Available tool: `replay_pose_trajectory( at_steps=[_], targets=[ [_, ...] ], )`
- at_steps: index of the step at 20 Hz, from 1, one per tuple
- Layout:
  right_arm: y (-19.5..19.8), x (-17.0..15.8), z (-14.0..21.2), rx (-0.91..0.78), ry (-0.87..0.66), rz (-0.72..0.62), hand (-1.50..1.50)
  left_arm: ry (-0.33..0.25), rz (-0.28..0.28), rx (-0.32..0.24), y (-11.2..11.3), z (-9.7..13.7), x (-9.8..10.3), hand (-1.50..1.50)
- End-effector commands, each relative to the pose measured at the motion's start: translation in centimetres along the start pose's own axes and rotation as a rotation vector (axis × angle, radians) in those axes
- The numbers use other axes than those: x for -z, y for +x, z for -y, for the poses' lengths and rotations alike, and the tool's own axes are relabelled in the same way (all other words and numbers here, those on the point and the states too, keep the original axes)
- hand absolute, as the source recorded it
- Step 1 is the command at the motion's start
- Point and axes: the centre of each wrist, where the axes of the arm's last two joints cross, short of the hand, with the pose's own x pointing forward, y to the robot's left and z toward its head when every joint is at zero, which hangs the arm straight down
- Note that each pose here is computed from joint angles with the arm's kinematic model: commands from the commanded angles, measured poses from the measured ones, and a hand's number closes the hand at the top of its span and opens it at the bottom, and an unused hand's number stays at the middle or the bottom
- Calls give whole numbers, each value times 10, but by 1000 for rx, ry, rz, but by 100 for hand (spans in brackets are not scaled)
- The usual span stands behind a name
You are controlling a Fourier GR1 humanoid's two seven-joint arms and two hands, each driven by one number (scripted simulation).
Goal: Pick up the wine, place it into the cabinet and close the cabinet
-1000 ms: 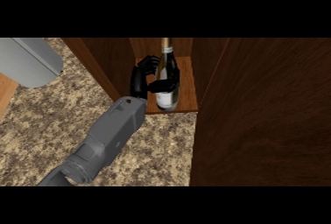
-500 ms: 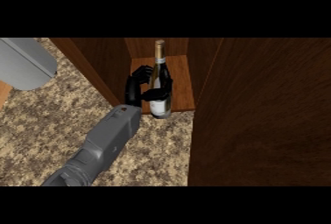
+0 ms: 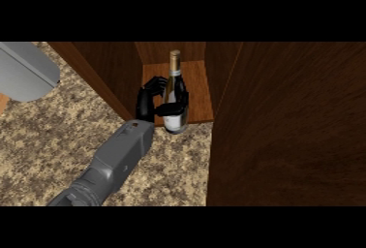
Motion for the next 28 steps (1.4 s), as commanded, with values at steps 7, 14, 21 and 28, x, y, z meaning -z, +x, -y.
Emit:
replay_pose_trajectory(
  at_steps=[7, 14, 21, 28],
  targets=[
    [-1, -1, -3, 26, -11, 9, -150, 14, 36, -15, 22, 4, 20, 150],
    [-4, -4, 3, 22, -6, 11, -150, 8, 57, -25, 46, 10, 37, 150],
    [-4, -5, 7, 22, 20, 9, -150, 41, 82, 27, 77, 20, 53, 150],
    [-5, -9, 11, -6, 20, 8, -150, 78, 89, 26, 69, -6, 60, 150]
  ],
)
